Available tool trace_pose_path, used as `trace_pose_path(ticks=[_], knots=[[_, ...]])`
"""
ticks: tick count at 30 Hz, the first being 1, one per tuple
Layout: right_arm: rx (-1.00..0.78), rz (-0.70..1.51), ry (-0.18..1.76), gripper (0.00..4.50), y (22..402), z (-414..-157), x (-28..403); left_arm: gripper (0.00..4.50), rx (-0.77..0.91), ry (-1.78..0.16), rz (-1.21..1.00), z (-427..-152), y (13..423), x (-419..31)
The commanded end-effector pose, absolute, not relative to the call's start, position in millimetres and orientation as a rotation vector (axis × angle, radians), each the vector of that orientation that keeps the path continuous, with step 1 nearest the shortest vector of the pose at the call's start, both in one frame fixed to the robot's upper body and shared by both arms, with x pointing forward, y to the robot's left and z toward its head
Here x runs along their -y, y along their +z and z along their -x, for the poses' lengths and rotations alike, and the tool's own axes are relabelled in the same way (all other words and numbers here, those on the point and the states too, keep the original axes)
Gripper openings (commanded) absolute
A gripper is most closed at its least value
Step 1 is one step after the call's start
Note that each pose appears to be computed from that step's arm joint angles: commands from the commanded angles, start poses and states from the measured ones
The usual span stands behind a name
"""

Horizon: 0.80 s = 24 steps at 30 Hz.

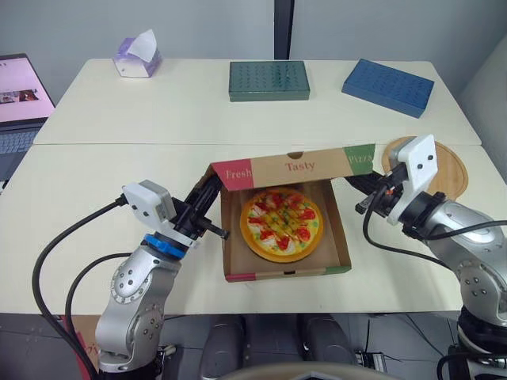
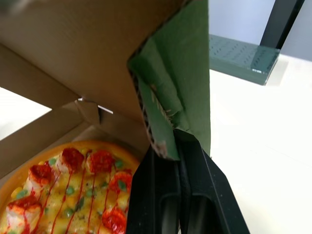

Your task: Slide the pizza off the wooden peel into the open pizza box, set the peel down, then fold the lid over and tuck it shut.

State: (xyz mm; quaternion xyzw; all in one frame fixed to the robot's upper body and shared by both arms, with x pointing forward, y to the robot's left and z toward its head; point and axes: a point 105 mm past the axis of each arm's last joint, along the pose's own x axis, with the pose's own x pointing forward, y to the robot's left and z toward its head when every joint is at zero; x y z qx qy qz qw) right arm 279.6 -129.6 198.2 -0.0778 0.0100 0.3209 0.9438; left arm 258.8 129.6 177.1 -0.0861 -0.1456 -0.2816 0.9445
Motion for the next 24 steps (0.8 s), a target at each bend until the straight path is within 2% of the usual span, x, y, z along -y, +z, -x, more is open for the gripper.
trace_pose_path(ticks=[1, 7, 24], knots=[[0.052, 0.17, 0.78, 0.04, 209, -264, 105, 0.0, 0.3, -0.695, 0.197, -254, 180, -107], [0.073, 0.149, 0.766, 0.04, 215, -267, 106, 0.0, 0.311, -0.723, 0.225, -251, 186, -102], [0.03, 0.084, 0.739, 0.04, 191, -258, 106, 0.0, 0.171, -0.696, 0.241, -244, 147, -113]])
